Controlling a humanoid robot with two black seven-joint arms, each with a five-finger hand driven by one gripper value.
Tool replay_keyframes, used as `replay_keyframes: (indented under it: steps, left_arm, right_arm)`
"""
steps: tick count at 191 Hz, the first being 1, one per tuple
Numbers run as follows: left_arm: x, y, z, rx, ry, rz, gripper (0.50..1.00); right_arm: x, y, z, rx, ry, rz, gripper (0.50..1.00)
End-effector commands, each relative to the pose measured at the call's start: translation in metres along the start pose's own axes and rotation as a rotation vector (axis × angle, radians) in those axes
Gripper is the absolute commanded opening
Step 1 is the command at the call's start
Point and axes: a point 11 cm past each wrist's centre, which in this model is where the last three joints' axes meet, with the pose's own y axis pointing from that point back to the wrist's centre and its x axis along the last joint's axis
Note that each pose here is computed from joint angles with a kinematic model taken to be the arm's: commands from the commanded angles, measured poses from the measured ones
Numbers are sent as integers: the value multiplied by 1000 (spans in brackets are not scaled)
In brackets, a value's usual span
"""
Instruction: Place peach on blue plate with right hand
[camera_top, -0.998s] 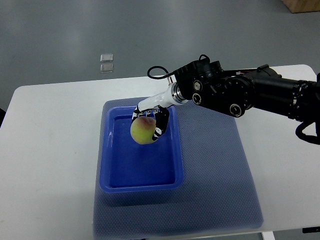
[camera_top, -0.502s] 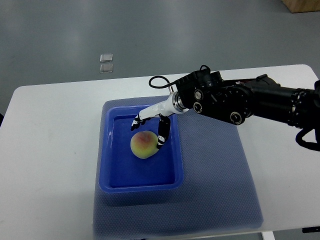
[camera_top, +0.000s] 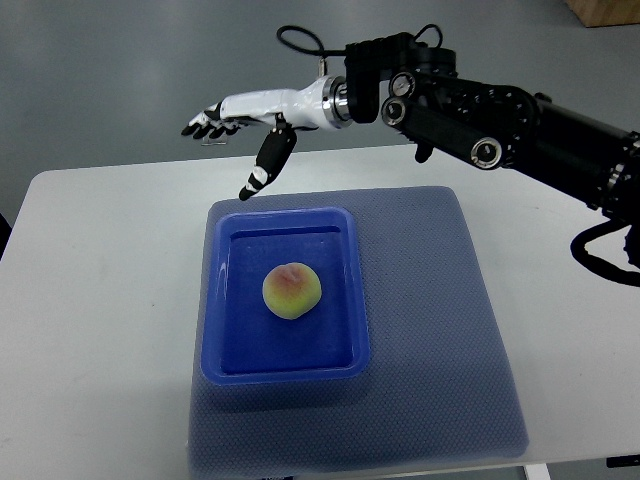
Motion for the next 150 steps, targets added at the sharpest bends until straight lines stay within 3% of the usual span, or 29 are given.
replay_keyframes:
  steps: [1, 24, 34, 35, 48, 49, 63, 106, 150]
  left_arm:
    - [-3, 0, 0, 0, -1, -11, 1000]
    - [-7, 0, 0, -1, -2, -21, 1000]
    - [-7, 0, 0, -1, -2, -21, 1000]
    - [-8, 0, 0, -1, -2, -24, 1000]
    - [-8, 0, 0, -1, -2, -24, 1000]
    - [-8, 0, 0, 0, -4, -24, 1000]
    - [-8, 0, 0, 0, -4, -24, 1000]
    - [-7, 0, 0, 0, -3, -21, 1000]
    - [-8, 0, 0, -1, -2, -24, 1000]
  right_arm:
    - [34, 46, 42, 75, -282, 211, 932]
    - [39, 91, 102, 224, -741, 475, 932]
    - [39, 91, 102, 224, -741, 475, 932]
    - [34, 105, 125, 268, -901, 576, 932]
    - [33, 111, 134, 290, -966, 621, 930]
    - [31, 122, 150, 329, -1100, 712, 932]
    - [22, 135, 173, 371, -1273, 813, 932]
    - [-16, 124, 205, 345, -1456, 866, 932]
    - [-30, 128, 217, 358, -1468, 919, 932]
